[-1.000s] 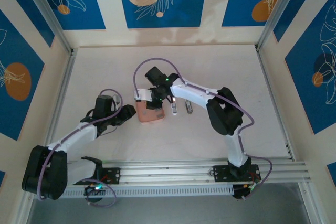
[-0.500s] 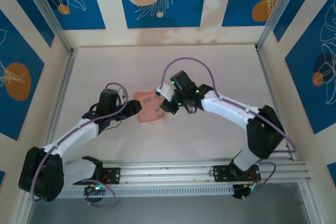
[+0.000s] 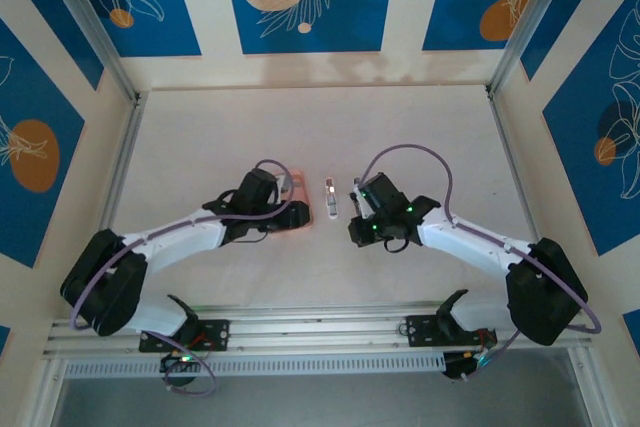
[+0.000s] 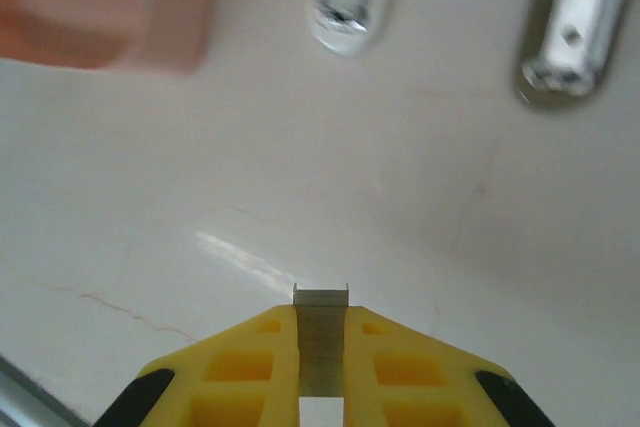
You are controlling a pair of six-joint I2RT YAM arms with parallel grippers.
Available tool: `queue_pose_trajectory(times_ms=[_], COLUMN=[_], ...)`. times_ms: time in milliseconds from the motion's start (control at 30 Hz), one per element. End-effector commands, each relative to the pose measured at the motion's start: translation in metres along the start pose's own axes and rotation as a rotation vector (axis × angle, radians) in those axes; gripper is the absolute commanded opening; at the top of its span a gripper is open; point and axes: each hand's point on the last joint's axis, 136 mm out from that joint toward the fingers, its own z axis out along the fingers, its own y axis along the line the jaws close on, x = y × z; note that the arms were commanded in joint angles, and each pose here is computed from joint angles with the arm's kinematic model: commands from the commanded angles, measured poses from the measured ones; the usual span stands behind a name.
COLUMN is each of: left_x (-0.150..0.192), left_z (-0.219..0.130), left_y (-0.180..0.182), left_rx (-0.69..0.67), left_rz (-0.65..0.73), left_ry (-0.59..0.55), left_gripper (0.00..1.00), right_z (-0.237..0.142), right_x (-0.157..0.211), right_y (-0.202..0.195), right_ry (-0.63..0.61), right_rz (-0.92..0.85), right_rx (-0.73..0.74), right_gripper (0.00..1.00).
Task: Load the staples into the stapler
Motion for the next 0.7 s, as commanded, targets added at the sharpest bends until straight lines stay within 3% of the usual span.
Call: queue_pose_trajectory(times_ms=[0, 300, 667], left_x=[-0.008, -0.002, 0.003], left_z=[0.004, 0.007, 0.015], left_y=[-0.017, -0.023, -0.03], left_rx=[0.021, 0.012, 0.034], left_rz=[0.02, 0.053, 0.081], left_ry=[-0.033, -0.037, -0.038], left_gripper=[0.52, 0.52, 0.52], right_z=[0.002, 0.007, 0.014], right_x=[0.023, 0.053, 0.068], right_y=[-0.025, -0.057, -0.066], right_ry=[0.064, 0.129, 0.196], right_rz=[0.18, 0.285, 0.304], right_rx=[0.082, 0.181, 0.252], right_gripper=[0.15, 0.15, 0.19])
